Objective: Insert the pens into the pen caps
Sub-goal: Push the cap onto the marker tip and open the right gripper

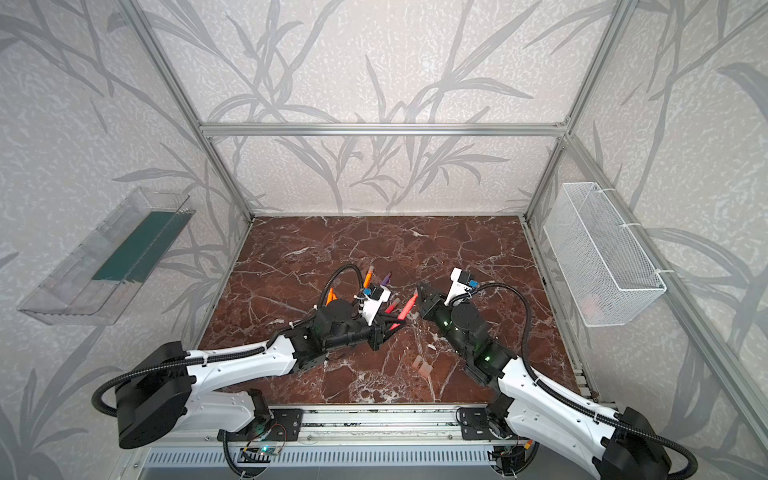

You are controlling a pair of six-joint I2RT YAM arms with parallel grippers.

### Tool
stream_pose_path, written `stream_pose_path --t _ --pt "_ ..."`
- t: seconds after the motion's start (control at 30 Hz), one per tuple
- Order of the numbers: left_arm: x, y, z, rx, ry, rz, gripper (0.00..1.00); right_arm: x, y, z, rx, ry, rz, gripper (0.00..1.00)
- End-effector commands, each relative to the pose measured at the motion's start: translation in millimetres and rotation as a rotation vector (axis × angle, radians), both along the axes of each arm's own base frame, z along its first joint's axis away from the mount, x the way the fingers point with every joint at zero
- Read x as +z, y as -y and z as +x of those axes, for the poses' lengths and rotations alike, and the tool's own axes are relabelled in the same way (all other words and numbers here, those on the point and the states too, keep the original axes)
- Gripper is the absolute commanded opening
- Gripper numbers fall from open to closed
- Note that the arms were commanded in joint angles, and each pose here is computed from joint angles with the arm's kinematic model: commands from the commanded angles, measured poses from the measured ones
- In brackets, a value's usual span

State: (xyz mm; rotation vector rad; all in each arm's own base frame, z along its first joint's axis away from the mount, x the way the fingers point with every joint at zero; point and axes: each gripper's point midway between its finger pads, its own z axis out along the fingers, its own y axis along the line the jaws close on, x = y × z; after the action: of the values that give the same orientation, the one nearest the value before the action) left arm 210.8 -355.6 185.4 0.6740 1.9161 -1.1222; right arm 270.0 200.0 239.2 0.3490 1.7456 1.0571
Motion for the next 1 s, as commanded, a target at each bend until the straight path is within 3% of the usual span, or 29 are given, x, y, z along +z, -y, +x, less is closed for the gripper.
stream_pose_path --t 0.0,0.5,0.97 --pt "34.0 10.7 11.4 0.022 0.046 -0.08 0.0 -1.7 -6.6 -5.5 0.035 0.009 0.021 0.0" --pt "81.4 -5.6 21.1 0.019 0.027 -0.28 0.0 -8.2 -7.8 -16.3 0.066 0.032 0.041 0.0" --pt "86.6 7.6 4.4 -0.132 -0.002 -0.31 0.0 -2.2 -33.4 -20.1 0.172 0.052 0.021 0.04"
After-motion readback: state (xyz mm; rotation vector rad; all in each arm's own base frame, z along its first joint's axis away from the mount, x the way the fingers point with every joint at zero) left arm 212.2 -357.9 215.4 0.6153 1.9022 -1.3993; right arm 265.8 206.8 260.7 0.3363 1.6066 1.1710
